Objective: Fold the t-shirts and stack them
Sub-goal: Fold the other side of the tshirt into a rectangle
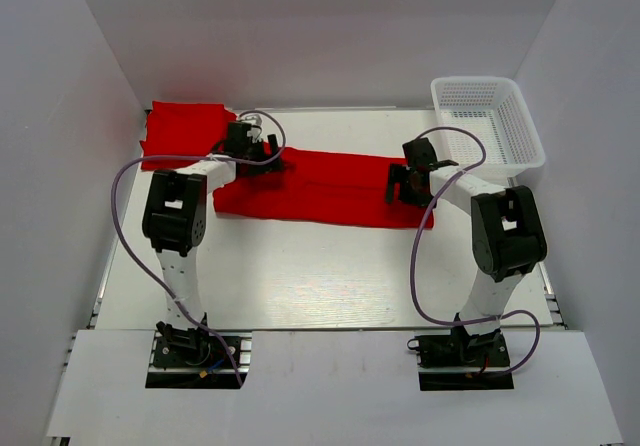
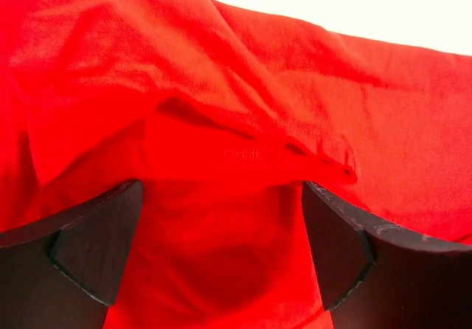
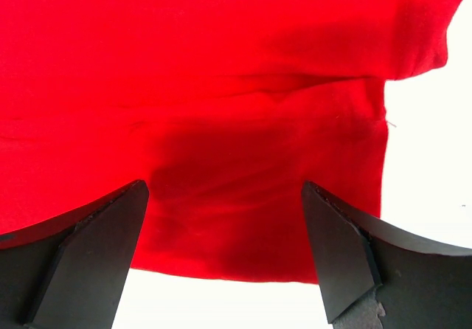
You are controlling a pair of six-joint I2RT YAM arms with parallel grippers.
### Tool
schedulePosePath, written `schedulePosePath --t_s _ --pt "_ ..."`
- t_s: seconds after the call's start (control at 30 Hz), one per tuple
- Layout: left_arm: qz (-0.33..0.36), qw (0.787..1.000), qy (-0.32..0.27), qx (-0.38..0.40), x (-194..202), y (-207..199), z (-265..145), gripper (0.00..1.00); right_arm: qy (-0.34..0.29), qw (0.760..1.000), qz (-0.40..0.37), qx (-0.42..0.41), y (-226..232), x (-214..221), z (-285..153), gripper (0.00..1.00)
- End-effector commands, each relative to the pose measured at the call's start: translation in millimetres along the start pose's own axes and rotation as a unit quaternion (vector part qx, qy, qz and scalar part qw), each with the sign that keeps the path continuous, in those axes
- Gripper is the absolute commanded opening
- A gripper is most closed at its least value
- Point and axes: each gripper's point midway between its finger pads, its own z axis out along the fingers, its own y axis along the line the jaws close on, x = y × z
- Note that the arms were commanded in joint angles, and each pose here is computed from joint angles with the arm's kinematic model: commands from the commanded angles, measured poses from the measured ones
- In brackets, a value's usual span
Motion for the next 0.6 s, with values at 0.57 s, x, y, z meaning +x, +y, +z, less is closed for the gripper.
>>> schedulePosePath --t_s 0.57 --pt "-0.026 0.996 -0.079 -0.033 -61 6 31 0.99 0.022 0.999 0.019 0.024 -11 18 4 0.90"
